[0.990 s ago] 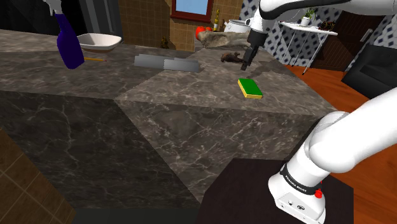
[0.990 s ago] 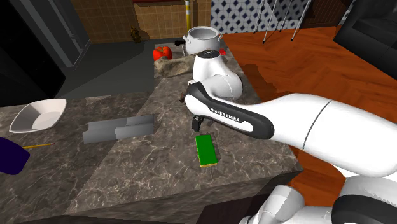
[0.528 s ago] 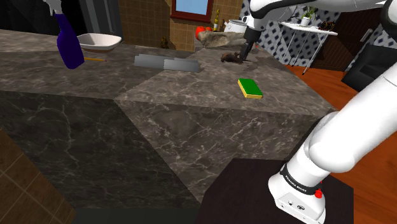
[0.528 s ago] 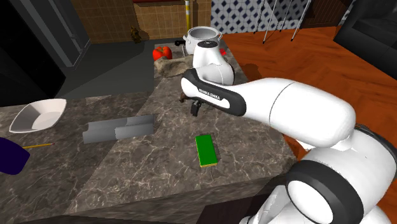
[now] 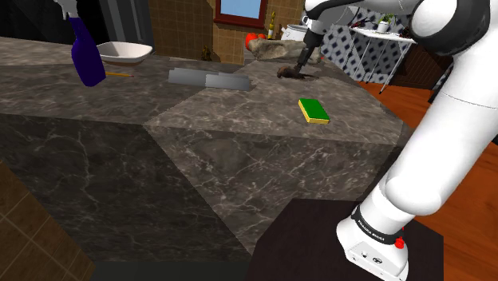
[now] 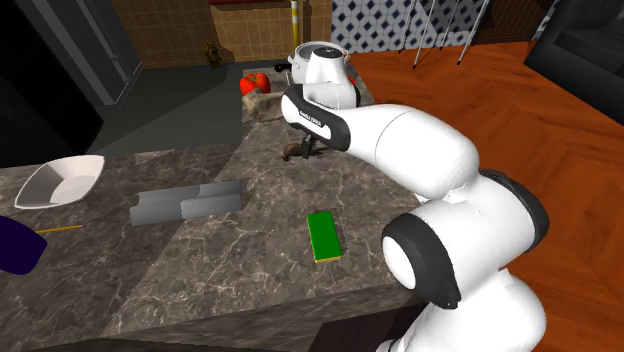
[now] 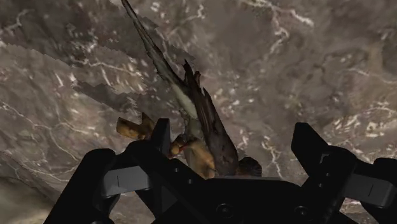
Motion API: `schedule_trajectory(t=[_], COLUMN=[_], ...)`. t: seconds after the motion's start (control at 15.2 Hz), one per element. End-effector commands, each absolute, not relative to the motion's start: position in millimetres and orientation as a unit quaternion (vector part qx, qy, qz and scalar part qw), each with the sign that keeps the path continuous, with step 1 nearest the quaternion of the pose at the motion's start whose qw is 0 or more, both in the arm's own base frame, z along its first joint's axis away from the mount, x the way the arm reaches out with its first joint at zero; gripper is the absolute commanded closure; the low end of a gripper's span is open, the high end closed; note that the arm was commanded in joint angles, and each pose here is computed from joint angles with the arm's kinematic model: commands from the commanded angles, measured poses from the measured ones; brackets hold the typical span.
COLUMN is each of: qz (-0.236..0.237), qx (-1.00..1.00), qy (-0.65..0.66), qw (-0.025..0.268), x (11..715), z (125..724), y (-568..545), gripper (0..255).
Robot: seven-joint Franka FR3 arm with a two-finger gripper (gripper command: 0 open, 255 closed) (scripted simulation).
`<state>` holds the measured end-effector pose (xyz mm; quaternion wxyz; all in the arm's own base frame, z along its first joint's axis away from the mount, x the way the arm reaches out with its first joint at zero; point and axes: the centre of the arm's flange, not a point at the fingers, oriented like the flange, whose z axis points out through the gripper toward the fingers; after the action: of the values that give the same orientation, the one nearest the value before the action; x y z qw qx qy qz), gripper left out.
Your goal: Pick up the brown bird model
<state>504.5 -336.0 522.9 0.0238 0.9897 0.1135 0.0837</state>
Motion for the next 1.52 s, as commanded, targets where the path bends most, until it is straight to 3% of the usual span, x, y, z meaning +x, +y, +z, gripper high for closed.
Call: schedule_trajectory(t=[0.0,0.59,0.66,1.45], qz=[0.091,0.091,0.091,0.091], qx=[0.988,0.988,0.988,0.988], qy=[0.117,0.117,0.117,0.117], qw=[0.029,0.029,0.029,0.029], x=[521,521,521,521], z=[521,481,481,497], y=[-356,-356,-356,-356], gripper=[0,0,255,255])
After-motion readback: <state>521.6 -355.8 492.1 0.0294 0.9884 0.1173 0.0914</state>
